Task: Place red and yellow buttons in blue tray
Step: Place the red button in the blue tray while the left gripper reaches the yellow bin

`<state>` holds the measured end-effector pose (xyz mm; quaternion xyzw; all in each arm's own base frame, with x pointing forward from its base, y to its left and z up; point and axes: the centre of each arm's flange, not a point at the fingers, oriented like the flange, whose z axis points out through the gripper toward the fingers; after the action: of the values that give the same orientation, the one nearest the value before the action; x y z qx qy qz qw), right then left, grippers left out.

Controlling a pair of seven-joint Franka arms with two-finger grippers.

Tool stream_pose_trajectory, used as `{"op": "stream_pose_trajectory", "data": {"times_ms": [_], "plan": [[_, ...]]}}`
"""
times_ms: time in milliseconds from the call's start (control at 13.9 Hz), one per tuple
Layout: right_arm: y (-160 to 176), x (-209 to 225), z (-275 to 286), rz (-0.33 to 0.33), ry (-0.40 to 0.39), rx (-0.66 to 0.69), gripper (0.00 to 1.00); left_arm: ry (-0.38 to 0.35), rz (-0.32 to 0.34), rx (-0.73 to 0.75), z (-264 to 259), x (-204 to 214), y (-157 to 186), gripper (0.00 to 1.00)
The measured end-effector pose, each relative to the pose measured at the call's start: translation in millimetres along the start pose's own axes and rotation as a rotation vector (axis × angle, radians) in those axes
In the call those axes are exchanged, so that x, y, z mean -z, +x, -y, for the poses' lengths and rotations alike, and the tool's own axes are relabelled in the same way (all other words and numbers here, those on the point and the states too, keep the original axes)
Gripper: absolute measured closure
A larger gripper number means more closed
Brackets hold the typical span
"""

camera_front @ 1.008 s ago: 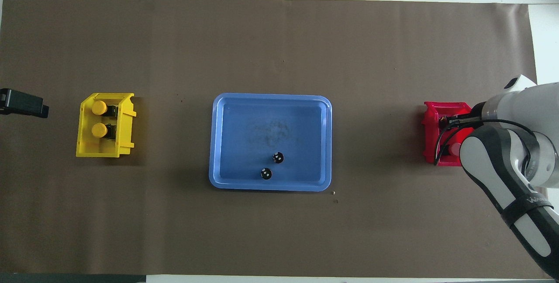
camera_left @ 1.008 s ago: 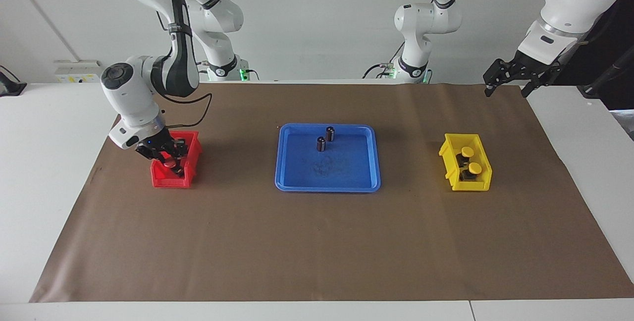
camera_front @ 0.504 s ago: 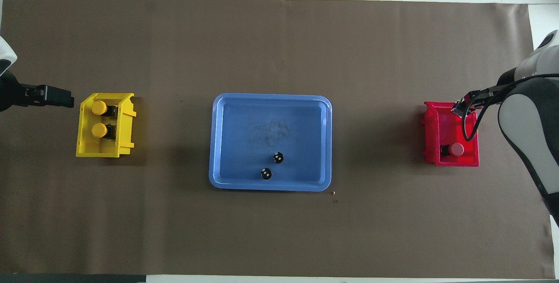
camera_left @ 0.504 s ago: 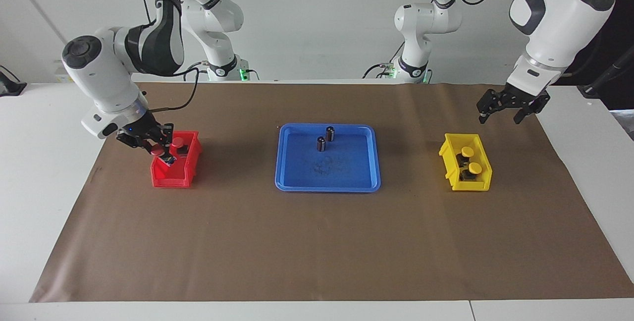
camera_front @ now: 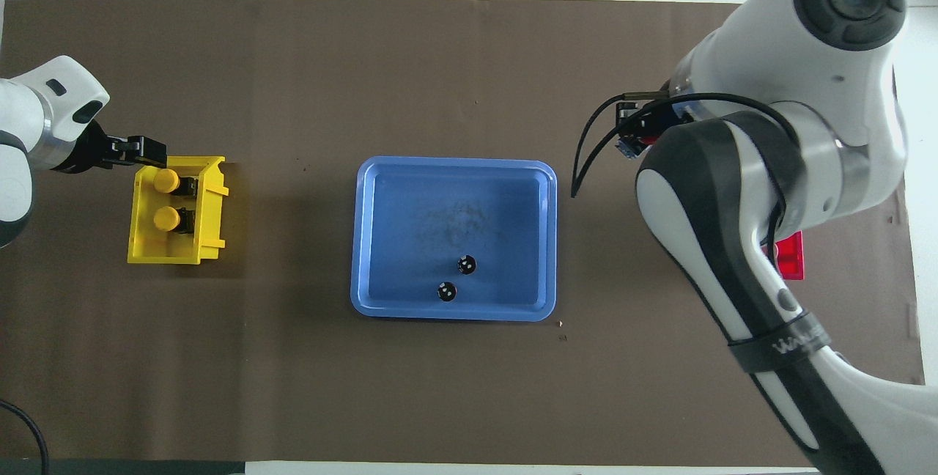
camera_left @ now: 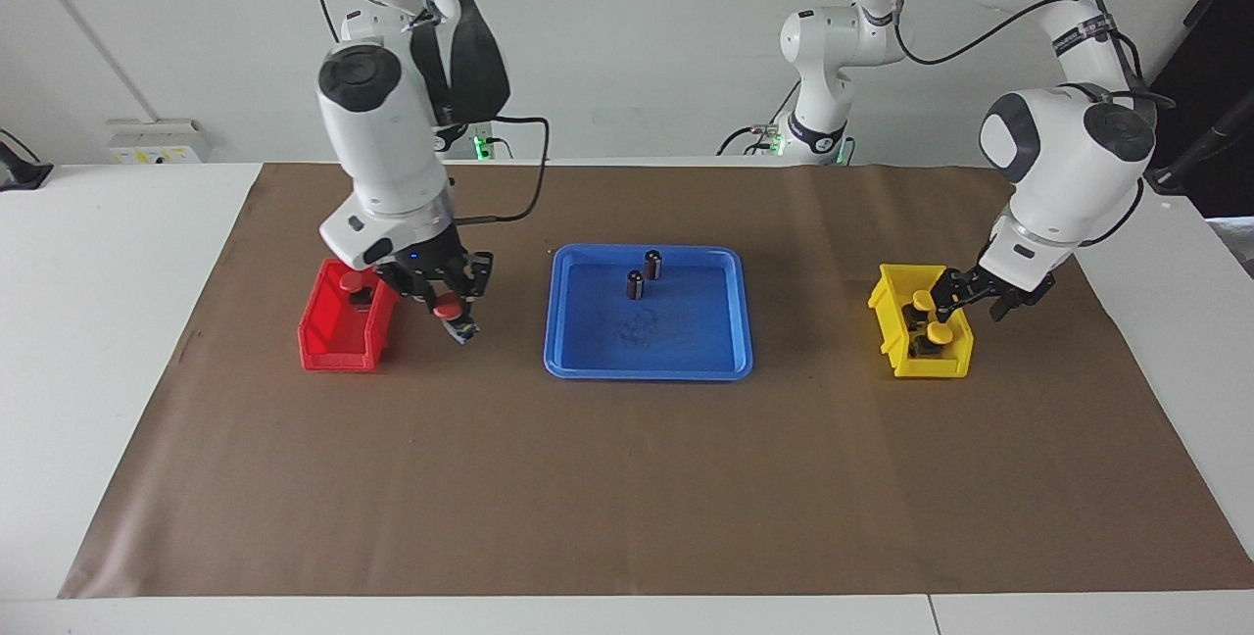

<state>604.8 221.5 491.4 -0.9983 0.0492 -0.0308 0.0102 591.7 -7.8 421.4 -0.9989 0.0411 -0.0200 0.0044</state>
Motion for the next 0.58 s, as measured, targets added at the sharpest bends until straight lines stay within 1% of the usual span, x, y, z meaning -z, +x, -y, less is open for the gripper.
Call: {"op": "stream_pose_trajectory", "data": {"times_ms": [72,144,216,288,432,576], "plan": [[-13,-12,38,0.001,0.005,-0.034,0.59,0.000,0.006,0.000,0,-8,-3,0.21],[-27,-28,76,0.009,0.004,-0.059,0.59,-0.001,0.013,0.000,0,-15,-6,0.22],[-38,-46,110,0.014,0.002,-0.080,0.59,-0.001,0.017,0.000,-1,-21,-8,0.25],[-46,-66,140,0.014,-0.002,-0.097,0.59,-0.002,0.019,0.000,-1,-25,-10,0.25],[-51,-98,174,-0.003,0.006,-0.121,0.59,-0.001,0.017,0.001,-1,-29,-12,0.25],[-53,-115,178,0.006,-0.004,-0.120,0.59,-0.001,0.011,0.001,-1,-33,-13,0.25]]}}
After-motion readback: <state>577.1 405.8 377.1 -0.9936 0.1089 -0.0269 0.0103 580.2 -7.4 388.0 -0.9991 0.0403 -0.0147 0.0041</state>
